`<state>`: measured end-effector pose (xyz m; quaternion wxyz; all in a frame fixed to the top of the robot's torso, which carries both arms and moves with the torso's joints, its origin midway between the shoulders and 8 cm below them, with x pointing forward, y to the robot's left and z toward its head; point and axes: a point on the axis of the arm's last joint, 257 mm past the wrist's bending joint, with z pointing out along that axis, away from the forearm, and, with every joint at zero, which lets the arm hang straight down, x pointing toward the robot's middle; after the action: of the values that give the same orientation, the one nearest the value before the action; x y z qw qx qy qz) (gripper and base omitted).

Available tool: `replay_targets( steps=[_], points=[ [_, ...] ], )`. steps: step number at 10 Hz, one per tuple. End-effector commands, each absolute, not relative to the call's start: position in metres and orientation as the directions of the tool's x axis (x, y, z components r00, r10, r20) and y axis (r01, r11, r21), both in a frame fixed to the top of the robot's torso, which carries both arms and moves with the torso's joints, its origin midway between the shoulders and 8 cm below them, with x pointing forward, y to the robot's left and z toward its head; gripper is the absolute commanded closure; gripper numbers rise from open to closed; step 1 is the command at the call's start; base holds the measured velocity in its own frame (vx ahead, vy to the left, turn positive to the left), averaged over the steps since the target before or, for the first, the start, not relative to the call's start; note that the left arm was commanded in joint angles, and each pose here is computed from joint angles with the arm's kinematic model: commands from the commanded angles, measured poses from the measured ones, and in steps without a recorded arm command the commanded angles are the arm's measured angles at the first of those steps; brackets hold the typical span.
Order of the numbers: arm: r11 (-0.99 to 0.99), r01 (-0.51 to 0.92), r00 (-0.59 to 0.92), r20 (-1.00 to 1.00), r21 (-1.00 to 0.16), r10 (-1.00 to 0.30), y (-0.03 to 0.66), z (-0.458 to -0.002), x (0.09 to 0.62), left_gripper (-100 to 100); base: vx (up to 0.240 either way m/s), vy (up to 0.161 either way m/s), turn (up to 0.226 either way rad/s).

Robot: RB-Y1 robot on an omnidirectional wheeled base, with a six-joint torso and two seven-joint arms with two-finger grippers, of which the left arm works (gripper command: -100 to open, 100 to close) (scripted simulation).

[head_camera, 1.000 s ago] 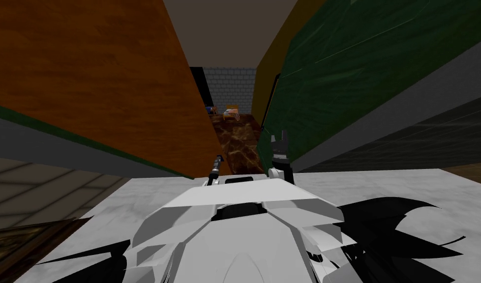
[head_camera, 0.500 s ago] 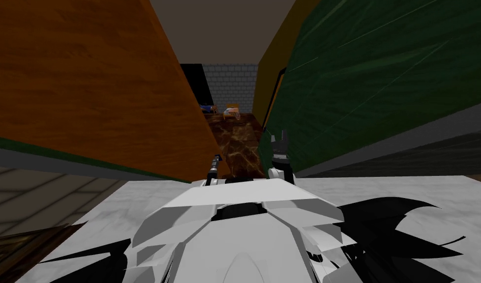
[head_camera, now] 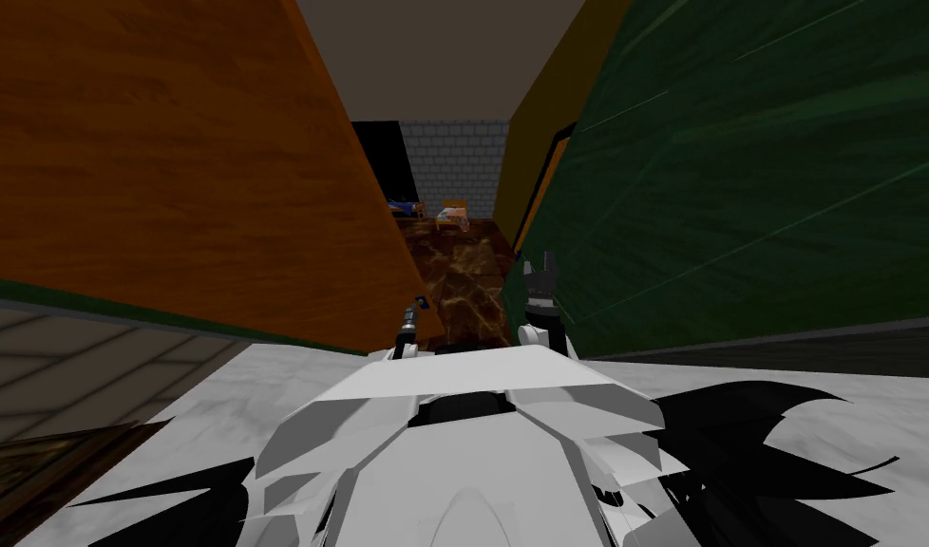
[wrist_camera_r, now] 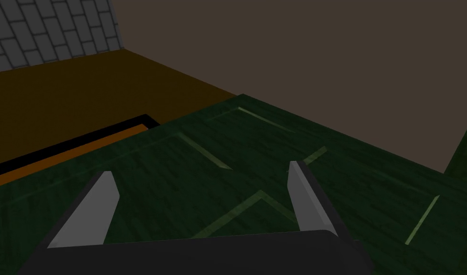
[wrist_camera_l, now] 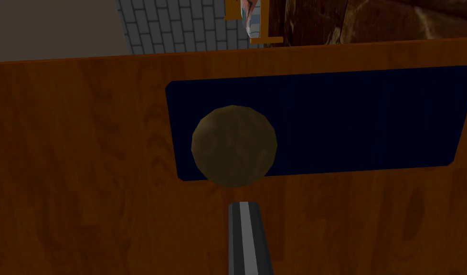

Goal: Push the door open

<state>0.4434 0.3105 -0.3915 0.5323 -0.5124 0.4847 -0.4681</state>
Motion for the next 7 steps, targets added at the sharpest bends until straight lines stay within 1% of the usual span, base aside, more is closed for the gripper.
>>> replay_targets(
  steps=[1, 4, 6, 7],
  points=[
    [0.032, 0.000, 0.090, -0.032, -0.999, -0.995, 0.3095, -0.3921, 0.4432, -100, -0.163, -0.068, 0.027],
    [0.019, 0.000, 0.093, -0.019, -1.000, -0.995, 0.3070, -0.3916, 0.4442, -100, -0.198, -0.071, 0.037],
    [0.004, 0.000, 0.095, -0.004, -1.000, -0.995, 0.3029, -0.3914, 0.4450, -100, -0.244, -0.118, 0.052],
    [0.009, 0.000, 0.095, -0.009, -1.000, -0.995, 0.3044, -0.3915, 0.4446, -100, -0.109, -0.063, 0.016]
  ],
)
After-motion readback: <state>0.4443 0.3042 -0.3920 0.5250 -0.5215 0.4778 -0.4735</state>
